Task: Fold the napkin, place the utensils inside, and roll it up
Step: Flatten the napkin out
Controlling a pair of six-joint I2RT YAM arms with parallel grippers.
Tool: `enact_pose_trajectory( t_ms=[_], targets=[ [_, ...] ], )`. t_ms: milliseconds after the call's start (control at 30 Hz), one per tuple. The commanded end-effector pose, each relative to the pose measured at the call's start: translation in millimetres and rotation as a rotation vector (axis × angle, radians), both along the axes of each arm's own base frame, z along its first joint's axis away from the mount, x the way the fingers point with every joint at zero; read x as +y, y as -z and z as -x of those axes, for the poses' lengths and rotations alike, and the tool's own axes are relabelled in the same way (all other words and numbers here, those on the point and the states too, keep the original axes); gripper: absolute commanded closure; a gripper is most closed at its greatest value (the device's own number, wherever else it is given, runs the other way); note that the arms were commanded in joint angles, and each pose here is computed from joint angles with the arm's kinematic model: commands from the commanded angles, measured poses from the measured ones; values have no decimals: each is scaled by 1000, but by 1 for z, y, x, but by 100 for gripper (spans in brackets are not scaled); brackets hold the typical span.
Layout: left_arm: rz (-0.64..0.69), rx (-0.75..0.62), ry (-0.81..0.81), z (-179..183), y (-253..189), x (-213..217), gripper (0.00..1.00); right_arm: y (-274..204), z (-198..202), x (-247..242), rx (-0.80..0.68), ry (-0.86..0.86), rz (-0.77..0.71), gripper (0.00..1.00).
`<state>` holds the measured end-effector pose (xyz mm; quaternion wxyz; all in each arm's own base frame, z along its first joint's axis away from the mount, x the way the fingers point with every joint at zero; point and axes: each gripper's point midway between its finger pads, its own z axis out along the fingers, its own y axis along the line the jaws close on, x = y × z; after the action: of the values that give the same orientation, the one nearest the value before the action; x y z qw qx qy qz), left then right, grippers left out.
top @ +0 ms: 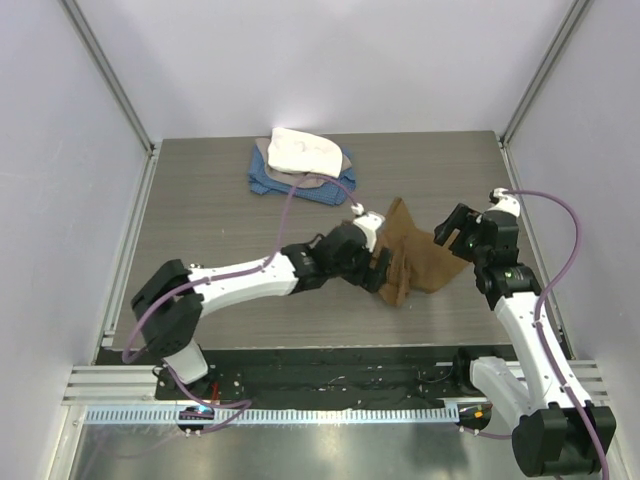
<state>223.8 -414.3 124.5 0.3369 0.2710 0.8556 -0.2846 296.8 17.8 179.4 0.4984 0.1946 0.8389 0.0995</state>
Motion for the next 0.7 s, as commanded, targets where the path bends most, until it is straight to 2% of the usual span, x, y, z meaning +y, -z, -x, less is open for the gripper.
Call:
enact_pose_trajectory(
  t_ms=[0, 100, 233, 300, 333, 367, 500, 667],
  targets=[
    [-58, -89, -187, -55, -12, 59, 17, 6, 2, 7, 53, -15, -33, 19],
    [-68, -74, -254, -83, -8, 81, 16, 14, 9, 14, 89, -37, -47, 19],
    [-64, -112, -292, -118, -12, 86, 12, 23, 17, 34, 123, -78, -80, 19],
    [-106, -77, -323, -137, 7, 95, 12, 30, 24, 50, 151, -100, -87, 20],
    [-90, -87, -333, -150, 0, 92, 13, 32, 27, 56, 163, -107, -78, 20],
    [-113, -68, -349, -160, 15, 95, 14, 35, 29, 60, 180, -107, -70, 20],
    [-122, -95, -346, -189, 19, 85, 16, 48, 50, 66, 284, -63, -29, 21],
    [-178, -65, -352, -208, 42, 84, 19, 54, 74, 64, 342, -27, -38, 26]
  ],
)
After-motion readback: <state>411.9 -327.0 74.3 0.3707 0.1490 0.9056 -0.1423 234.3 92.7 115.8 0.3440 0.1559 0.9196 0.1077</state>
